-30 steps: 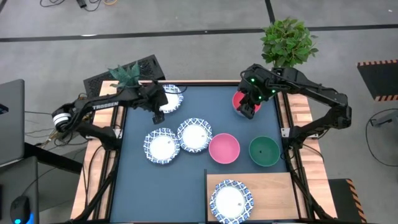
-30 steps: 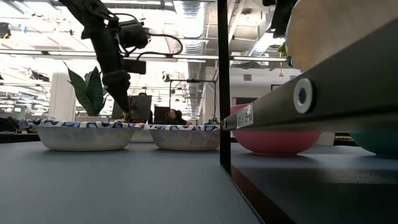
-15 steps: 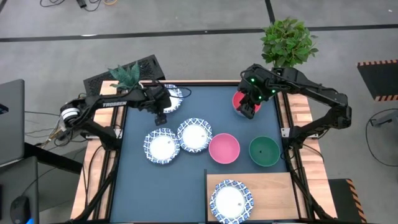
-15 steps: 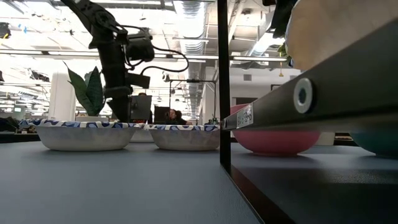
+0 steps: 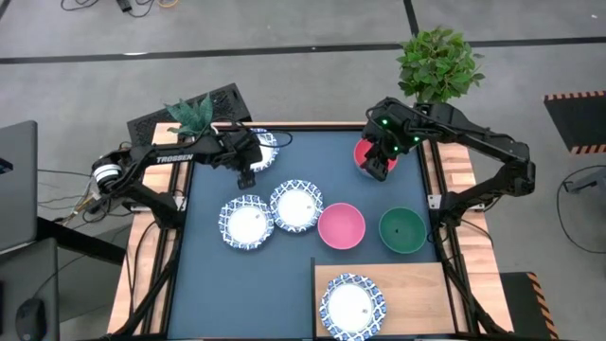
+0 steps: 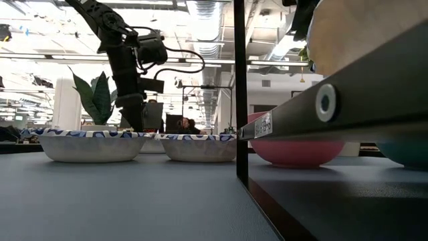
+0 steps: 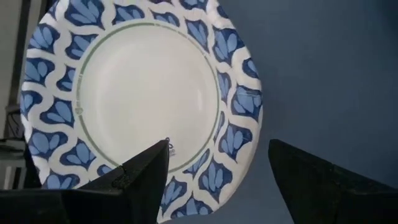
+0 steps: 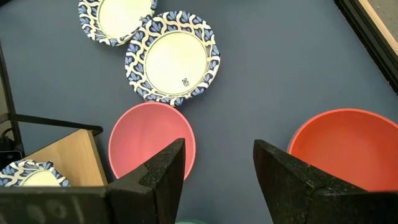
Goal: Place and stack bowls onto a shelf
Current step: Stack the white patterned bowl on the white patterned bowl on the shelf
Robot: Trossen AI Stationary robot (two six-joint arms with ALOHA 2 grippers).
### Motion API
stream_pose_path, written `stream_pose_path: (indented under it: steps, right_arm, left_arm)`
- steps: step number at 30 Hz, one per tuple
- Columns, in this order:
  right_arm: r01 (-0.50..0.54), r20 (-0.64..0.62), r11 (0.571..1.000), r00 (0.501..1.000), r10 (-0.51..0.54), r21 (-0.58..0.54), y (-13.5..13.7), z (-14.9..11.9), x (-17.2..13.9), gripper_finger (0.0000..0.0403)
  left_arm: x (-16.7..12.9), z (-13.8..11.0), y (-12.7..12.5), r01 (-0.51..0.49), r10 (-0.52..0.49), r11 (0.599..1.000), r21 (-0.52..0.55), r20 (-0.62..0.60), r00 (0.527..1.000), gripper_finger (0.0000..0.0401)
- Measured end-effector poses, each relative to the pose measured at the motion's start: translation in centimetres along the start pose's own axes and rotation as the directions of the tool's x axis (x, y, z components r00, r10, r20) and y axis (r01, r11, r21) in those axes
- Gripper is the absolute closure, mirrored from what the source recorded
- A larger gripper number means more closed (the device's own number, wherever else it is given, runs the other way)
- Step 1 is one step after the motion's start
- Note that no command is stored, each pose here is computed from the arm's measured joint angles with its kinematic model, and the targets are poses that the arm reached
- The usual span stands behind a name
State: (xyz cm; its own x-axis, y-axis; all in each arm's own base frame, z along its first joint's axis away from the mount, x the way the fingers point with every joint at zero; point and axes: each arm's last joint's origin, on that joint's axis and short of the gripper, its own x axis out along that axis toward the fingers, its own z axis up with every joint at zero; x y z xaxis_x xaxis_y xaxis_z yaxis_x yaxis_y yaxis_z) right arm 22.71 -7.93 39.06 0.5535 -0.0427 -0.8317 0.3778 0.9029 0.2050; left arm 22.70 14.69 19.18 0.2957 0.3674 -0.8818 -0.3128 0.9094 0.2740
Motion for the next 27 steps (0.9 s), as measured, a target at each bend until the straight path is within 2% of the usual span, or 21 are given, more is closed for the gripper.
stream_pose_path:
  steps: [5, 11, 15, 20, 27]
  right_arm:
    - [0.0, 0.0, 1.0, 1.0, 0.0, 0.001, 0.0, 0.0, 0.0, 0.0188]
    - [0.0, 0.001, 1.0, 1.0, 0.0, 0.001, 0.0, 0.0, 0.0, 0.0188]
    - [0.0, 0.001, 1.0, 1.0, 0.0, 0.003, 0.0, 0.0, 0.0, 0.0188]
    - [0.0, 0.001, 1.0, 1.0, 0.0, 0.004, 0.0, 0.0, 0.0, 0.0188]
    - [0.0, 0.003, 1.0, 1.0, 0.0, 0.015, 0.0, 0.0, 0.0, 0.0188]
  left_arm:
    - [0.3, -0.4, -0.5, 0.057, -0.057, 0.998, 0.006, 0.0, 0.998, 0.0155]
    - [0.5, -0.8, -0.6, -0.009, 0.01, 1.0, 0.024, -0.034, 0.999, 0.0157]
    - [0.5, -0.8, -0.6, -0.008, 0.009, 1.0, 0.025, -0.034, 0.999, 0.017]
    - [0.9, -0.8, -0.7, -0.005, 0.005, 1.0, 0.002, -0.047, 0.999, 0.0217]
    - [1.7, -0.9, -1.1, 0.007, -0.006, 1.0, 0.006, -0.082, 0.997, 0.0312]
